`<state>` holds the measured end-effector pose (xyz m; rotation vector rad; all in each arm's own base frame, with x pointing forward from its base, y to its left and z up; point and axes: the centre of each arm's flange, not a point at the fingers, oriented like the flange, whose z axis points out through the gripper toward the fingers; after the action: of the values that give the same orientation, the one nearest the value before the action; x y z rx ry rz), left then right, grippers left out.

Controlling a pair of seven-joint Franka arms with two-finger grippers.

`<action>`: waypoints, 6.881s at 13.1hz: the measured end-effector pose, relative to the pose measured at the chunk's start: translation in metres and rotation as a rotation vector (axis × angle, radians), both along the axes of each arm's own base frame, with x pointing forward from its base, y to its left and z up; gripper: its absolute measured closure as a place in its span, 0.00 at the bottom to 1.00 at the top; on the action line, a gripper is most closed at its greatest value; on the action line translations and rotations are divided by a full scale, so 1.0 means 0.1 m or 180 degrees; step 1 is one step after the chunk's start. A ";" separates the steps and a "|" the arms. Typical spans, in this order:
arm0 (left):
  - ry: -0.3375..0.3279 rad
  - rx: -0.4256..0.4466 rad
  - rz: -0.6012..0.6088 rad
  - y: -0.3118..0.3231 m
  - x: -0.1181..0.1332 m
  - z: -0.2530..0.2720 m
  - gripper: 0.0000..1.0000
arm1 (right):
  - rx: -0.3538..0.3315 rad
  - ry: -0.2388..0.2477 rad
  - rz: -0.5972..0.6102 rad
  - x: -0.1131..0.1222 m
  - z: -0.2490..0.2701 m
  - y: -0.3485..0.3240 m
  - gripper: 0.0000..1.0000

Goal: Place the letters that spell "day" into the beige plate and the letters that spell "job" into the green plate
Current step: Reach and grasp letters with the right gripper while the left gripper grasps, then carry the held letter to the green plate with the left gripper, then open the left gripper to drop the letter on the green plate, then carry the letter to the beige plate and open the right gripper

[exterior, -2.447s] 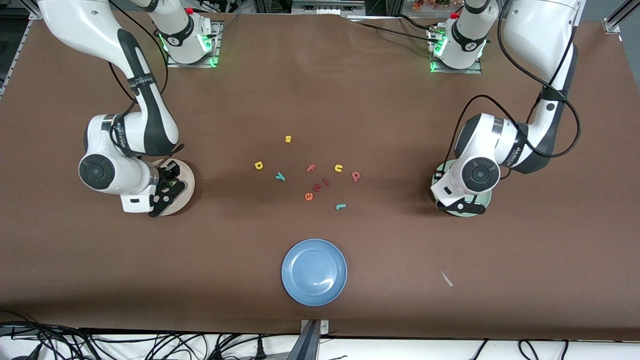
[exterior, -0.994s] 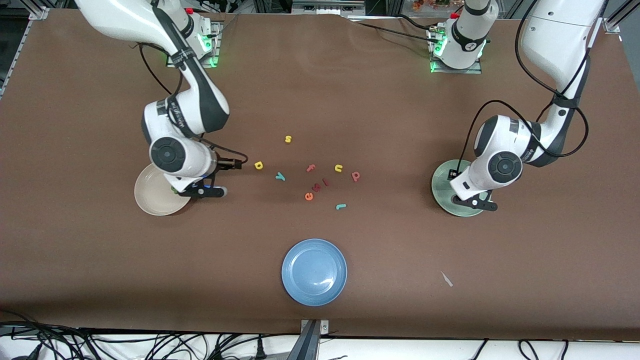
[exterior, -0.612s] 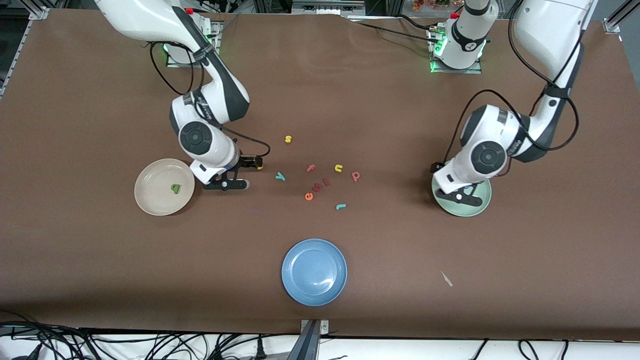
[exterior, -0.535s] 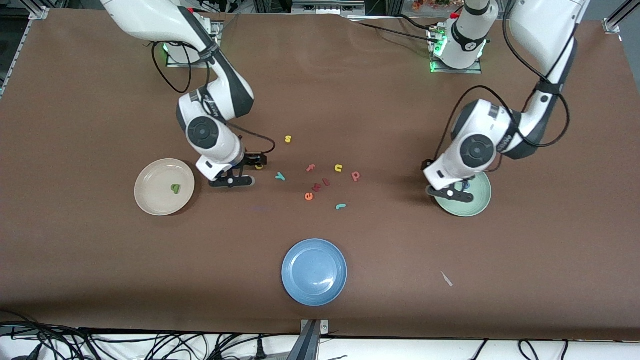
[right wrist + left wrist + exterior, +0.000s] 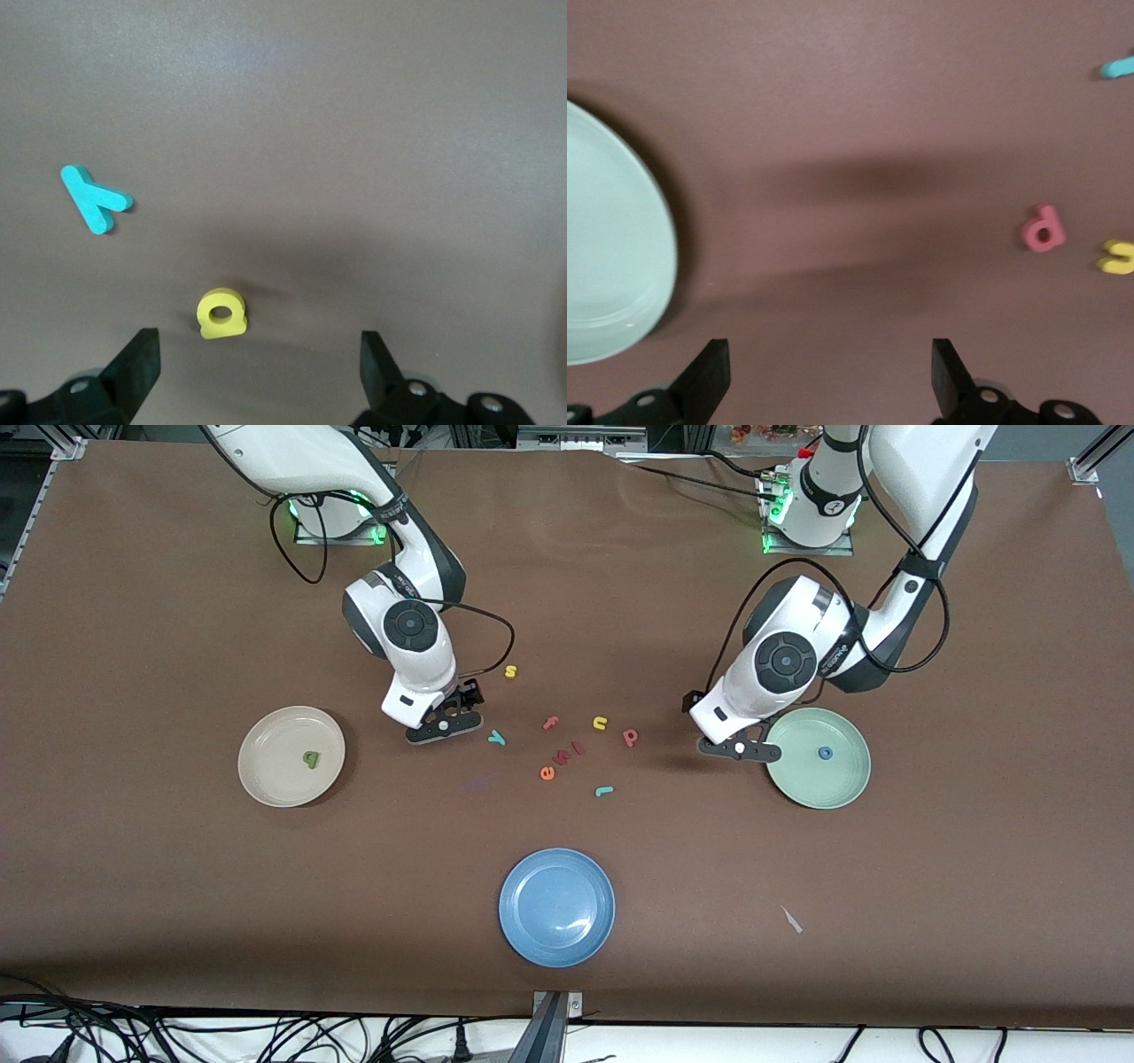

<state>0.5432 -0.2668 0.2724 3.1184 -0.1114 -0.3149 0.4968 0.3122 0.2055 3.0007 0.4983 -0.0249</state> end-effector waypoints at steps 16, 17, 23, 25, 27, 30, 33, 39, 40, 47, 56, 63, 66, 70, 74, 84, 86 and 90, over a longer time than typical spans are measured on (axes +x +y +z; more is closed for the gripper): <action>-0.0205 -0.0015 0.0547 -1.30 -0.11 -0.92 0.59 | 0.0155 -0.0017 0.0269 -0.11 -0.25 0.16 0.00; -0.0209 -0.0020 0.0554 -1.31 -0.11 -0.92 0.59 | 0.0155 -0.0016 0.0269 -0.11 -0.25 0.16 0.00; -0.0232 -0.0063 0.0642 -1.32 -0.09 -1.00 0.64 | 0.0125 0.0024 0.0271 -0.13 -0.26 0.15 0.00; -0.0236 -0.0062 0.0655 -1.31 -0.08 -0.99 0.67 | 0.0123 0.0028 0.0285 -0.14 -0.26 0.15 0.00; -0.0237 -0.0060 0.0661 -1.31 -0.08 -0.99 0.74 | 0.0124 0.0033 0.0334 -0.13 -0.26 0.14 0.00; -0.0238 -0.0060 0.0664 -1.31 -0.08 -0.99 0.74 | 0.0167 0.0090 0.0361 -0.07 -0.22 0.06 0.00; -0.0252 0.0044 0.0613 -1.25 -0.03 -0.96 0.74 | 0.0222 0.0129 0.0457 -0.05 -0.17 0.04 0.00; -0.0227 0.0301 0.0361 -0.78 0.27 -0.51 0.74 | 0.0237 0.0156 0.0871 0.00 -0.17 -0.04 0.01; -0.0186 0.0350 0.0269 -0.63 0.32 -0.41 0.74 | 0.0239 0.0156 0.0895 0.01 -0.17 -0.05 0.01; 0.0114 0.0476 -0.0186 0.25 0.58 -0.12 0.74 | 0.0281 0.0153 0.0986 -0.08 -0.35 -0.07 0.14; 0.0479 0.0481 -0.0463 1.29 0.67 -0.26 0.74 | 0.0294 0.0127 0.1044 -0.07 -0.32 -0.06 0.42; 0.0694 0.0572 -0.0628 1.52 0.50 -0.66 0.74 | 0.0299 0.0117 0.1052 -0.07 -0.31 -0.05 0.48; 0.0669 0.0512 -0.0645 1.52 0.43 -0.84 0.74 | 0.0303 0.0114 0.1058 -0.07 -0.31 -0.04 0.50; 0.0650 0.0474 -0.0595 1.67 0.44 -0.89 0.74 | 0.0312 0.0108 0.1075 -0.08 -0.30 -0.02 0.56; 0.0662 0.0459 -0.0596 1.67 0.43 -0.94 0.49 | 0.0325 0.0091 0.1088 -0.09 -0.30 0.01 0.57; 0.0395 0.0236 -0.0560 1.24 0.73 -0.15 0.00 | 0.0334 0.0063 0.1090 -0.07 -0.26 0.02 0.72; 0.0274 0.0190 -0.0584 1.07 0.84 0.10 0.00 | 0.0272 0.0102 0.1020 0.03 -0.16 -0.08 0.72; 0.0150 0.0175 -0.0716 0.69 0.85 0.28 0.00 | 0.0059 0.0162 0.0663 0.41 0.22 -0.77 0.72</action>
<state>0.6285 -0.1979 0.3004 3.1529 -0.4631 -0.3998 0.5380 0.2354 0.2270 2.9551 0.8178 -0.0812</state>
